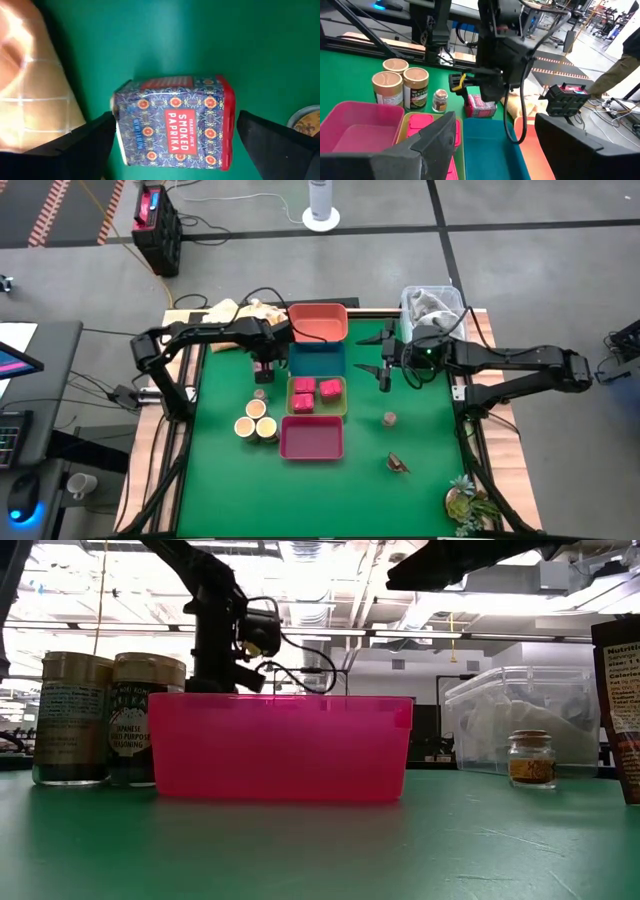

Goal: Sort spices by type
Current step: Put the red seasoning bottle into the green bin

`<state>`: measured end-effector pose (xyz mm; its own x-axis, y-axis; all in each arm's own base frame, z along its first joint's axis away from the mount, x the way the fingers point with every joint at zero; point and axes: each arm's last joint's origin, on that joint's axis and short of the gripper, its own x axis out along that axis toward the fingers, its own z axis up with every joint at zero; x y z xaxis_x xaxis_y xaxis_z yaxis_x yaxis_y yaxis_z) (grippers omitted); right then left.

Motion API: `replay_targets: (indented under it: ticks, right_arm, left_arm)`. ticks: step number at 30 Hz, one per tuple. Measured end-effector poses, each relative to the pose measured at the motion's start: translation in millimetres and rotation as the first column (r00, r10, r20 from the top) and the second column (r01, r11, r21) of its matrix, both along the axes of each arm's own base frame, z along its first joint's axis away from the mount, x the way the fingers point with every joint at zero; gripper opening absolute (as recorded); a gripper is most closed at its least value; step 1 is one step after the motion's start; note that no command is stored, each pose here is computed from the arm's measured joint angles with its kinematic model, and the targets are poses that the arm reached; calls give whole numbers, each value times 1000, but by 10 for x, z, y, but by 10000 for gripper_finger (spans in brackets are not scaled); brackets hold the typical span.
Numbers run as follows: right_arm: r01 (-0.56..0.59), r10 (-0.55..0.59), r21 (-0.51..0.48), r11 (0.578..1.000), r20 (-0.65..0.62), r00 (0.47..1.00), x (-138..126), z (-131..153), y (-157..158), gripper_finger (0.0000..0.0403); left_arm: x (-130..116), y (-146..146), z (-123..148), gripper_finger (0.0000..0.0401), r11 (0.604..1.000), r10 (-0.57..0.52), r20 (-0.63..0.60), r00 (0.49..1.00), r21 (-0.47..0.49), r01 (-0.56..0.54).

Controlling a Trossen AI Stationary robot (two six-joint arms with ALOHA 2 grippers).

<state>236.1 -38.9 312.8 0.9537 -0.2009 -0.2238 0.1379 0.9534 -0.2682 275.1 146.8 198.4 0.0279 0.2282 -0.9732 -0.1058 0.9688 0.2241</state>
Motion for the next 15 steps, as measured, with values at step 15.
replay_targets:
  ticks: [15]
  right_arm:
    - [-1,1,-3,1000,-1,1000,0,0,1,299]
  left_arm:
    - [-23,71,-102,396,999,21,-50,999,-36,-22]
